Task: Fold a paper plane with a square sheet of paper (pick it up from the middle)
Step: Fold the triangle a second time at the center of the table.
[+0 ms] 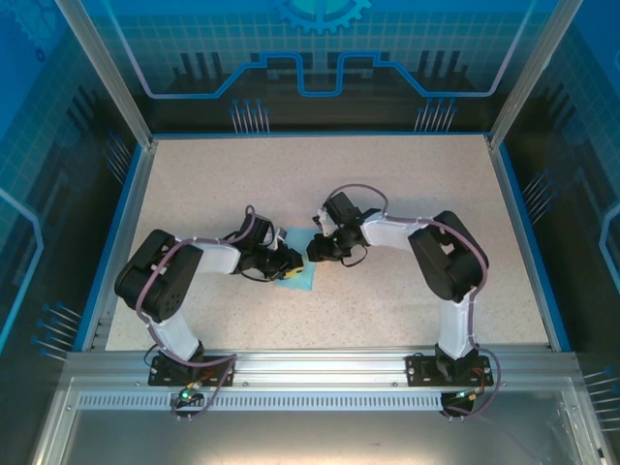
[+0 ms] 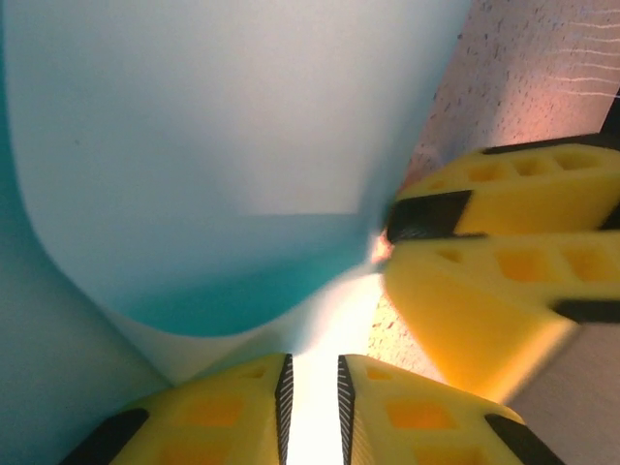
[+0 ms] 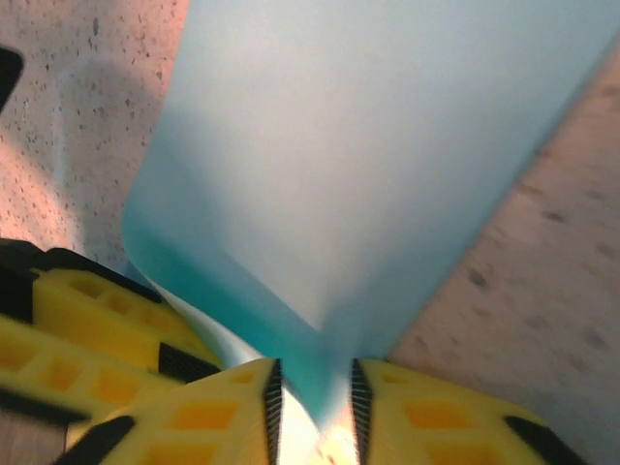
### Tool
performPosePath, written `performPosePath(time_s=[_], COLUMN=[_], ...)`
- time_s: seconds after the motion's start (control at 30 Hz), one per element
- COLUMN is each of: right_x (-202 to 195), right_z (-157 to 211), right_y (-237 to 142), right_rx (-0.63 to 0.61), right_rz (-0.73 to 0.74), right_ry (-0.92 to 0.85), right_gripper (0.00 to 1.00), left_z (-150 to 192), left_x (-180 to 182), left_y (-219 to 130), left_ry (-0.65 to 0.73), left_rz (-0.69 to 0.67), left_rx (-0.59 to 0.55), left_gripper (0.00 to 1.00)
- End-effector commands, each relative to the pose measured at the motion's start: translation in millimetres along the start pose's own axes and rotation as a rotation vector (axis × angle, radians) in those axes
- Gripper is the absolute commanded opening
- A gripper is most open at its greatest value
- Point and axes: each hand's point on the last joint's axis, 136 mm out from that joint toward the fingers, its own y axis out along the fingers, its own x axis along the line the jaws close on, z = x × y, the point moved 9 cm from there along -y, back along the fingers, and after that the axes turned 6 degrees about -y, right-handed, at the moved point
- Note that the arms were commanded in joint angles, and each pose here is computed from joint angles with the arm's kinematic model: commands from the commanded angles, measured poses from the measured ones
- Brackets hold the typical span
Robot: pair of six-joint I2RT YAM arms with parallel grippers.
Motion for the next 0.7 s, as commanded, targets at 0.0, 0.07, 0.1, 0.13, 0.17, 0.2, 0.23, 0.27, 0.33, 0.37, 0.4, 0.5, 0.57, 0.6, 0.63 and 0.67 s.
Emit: performPosePath(time_s=[0.0,0.07,0.1,0.13,0.17,0.2,0.23,0.27,0.33,0.37,0.4,0.5,0.57,0.6,0.63,0.67], right_x=[5,9,11,13,16,19,22,27,34,37,40,44,46,47,47,47], right_z=[5,11,14,18,21,24,27,31,37,40,42,50,55,56,58,59], right_y=[-29,-36,-37,-38,-38,-37,-35,-32,-26,-23,-19,-9,-2,0,2,5], right_rx=[-0.110,-0.132,-0.133,-0.131,-0.126,-0.119,-0.111,-0.101,-0.081,-0.072,-0.064,-0.037,-0.017,-0.010,-0.002,0.008], right_rz=[0.046,0.053,0.063,0.071,0.069,0.065,0.057,0.045,0.031,0.024,0.018,-0.021,-0.040,-0.045,-0.044,-0.044], right_ry=[0.034,0.031,0.028,0.025,0.019,0.018,0.015,0.012,0.004,0.002,0.003,0.012,0.016,0.014,0.017,0.018], right_gripper=[0.32,0.32,0.31,0.29,0.28,0.25,0.23,0.21,0.17,0.15,0.14,0.10,0.10,0.09,0.10,0.09], left_z=[5,6,5,5,6,6,6,7,7,7,7,7,7,7,8,8], left_x=[17,19,20,21,23,23,23,24,24,25,25,24,24,24,24,24], left_y=[5,6,6,6,6,6,6,6,5,4,4,4,4,4,4,5], left_ry=[-0.034,-0.037,-0.040,-0.040,-0.043,-0.043,-0.042,-0.043,-0.044,-0.045,-0.046,-0.043,-0.040,-0.038,-0.039,-0.037], left_rz=[-0.108,-0.122,-0.129,-0.140,-0.158,-0.170,-0.178,-0.185,-0.200,-0.209,-0.215,-0.226,-0.232,-0.235,-0.238,-0.238], left_rx=[0.012,0.010,0.009,0.008,0.008,0.003,0.002,-0.003,-0.011,-0.015,-0.018,-0.021,-0.021,-0.022,-0.023,-0.022], left_gripper=[0.19,0.17,0.16,0.16,0.15,0.14,0.13,0.12,0.11,0.11,0.10,0.08,0.07,0.07,0.07,0.07])
